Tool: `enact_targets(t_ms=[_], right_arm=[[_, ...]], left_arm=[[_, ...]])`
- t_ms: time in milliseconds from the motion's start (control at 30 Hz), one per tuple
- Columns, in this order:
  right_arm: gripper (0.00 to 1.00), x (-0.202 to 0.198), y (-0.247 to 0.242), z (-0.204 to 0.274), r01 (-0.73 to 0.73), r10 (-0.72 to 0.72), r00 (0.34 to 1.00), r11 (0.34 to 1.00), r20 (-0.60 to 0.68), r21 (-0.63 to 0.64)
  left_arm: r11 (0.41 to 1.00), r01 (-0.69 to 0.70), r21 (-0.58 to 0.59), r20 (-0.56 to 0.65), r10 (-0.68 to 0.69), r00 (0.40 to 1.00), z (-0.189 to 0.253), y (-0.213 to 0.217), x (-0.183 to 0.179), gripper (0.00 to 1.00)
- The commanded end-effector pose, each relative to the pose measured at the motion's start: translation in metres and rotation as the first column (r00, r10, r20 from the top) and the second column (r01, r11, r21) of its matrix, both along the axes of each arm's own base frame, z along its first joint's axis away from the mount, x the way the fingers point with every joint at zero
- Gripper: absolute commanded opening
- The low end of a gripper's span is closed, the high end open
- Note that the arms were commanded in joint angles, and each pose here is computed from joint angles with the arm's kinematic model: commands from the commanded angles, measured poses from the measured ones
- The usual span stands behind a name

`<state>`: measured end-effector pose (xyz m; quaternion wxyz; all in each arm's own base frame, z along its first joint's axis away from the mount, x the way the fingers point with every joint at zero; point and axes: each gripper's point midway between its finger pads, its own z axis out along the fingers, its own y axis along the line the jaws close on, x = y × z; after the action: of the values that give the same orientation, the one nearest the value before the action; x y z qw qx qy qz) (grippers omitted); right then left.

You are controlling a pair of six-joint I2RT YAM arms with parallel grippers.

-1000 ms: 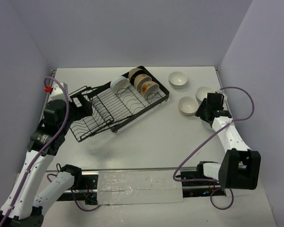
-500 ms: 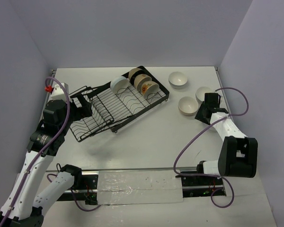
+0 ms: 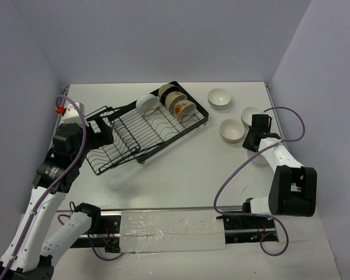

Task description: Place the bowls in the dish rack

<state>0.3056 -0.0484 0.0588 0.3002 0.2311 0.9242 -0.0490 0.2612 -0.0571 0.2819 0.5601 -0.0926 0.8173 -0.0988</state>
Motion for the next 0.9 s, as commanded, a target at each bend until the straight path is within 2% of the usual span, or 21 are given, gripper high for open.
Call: enact_targets(t_ms=[0, 267, 400, 533, 567, 633, 667, 800, 833, 867], right_arm=[[0.02, -0.004, 0.001, -0.001, -0.002, 0.002, 1.0, 1.0, 0.007, 0.01], [0.0, -0.013, 0.03, 0.027, -0.073, 0.065, 0.993, 0.994, 0.099, 0.078], [0.0, -0.02, 0.07, 0.053, -0.171, 0.151, 0.976, 0.978, 0.158, 0.121], [0.0, -0.024, 0.127, 0.095, -0.338, 0.292, 0.922, 0.927, 0.253, 0.164], [0.0, -0.022, 0.152, 0.128, -0.416, 0.337, 0.881, 0.887, 0.333, 0.202], [0.0, -0.023, 0.175, 0.151, -0.492, 0.387, 0.835, 0.843, 0.391, 0.216], [0.0, -0.018, 0.19, 0.17, -0.548, 0.414, 0.787, 0.809, 0.457, 0.212], [0.0, -0.012, 0.255, 0.235, -0.766, 0.494, 0.582, 0.6, 0.646, 0.231], [0.0, -0.008, 0.273, 0.234, -0.796, 0.513, 0.558, 0.554, 0.652, 0.245], [0.0, -0.006, 0.293, 0.258, -0.855, 0.514, 0.465, 0.471, 0.721, 0.216]], left_arm=[[1.0, 0.01, 0.007, 0.03, -0.011, 0.999, 0.008, 0.0, -0.002, 0.99], [0.999, 0.036, -0.019, 0.031, -0.035, 0.999, 0.009, -0.007, 0.001, 0.99], [0.999, 0.043, -0.027, 0.029, -0.042, 0.999, 0.009, -0.01, 0.003, 0.99], [0.998, 0.046, -0.032, 0.029, -0.045, 0.999, 0.011, -0.011, 0.004, 0.99], [0.998, 0.05, -0.034, 0.03, -0.049, 0.998, 0.012, -0.012, 0.005, 0.99], [0.998, 0.05, -0.034, 0.028, -0.049, 0.998, 0.012, -0.013, 0.006, 0.99], [0.998, 0.05, -0.036, 0.03, -0.049, 0.998, 0.012, -0.013, 0.006, 0.99], [0.998, 0.048, -0.038, 0.025, -0.047, 0.999, 0.011, -0.013, 0.007, 0.99], [0.998, 0.045, -0.04, 0.02, -0.045, 0.999, 0.01, -0.013, 0.007, 0.99], [0.998, 0.042, -0.039, 0.016, -0.041, 0.999, 0.009, -0.013, 0.007, 0.99]])
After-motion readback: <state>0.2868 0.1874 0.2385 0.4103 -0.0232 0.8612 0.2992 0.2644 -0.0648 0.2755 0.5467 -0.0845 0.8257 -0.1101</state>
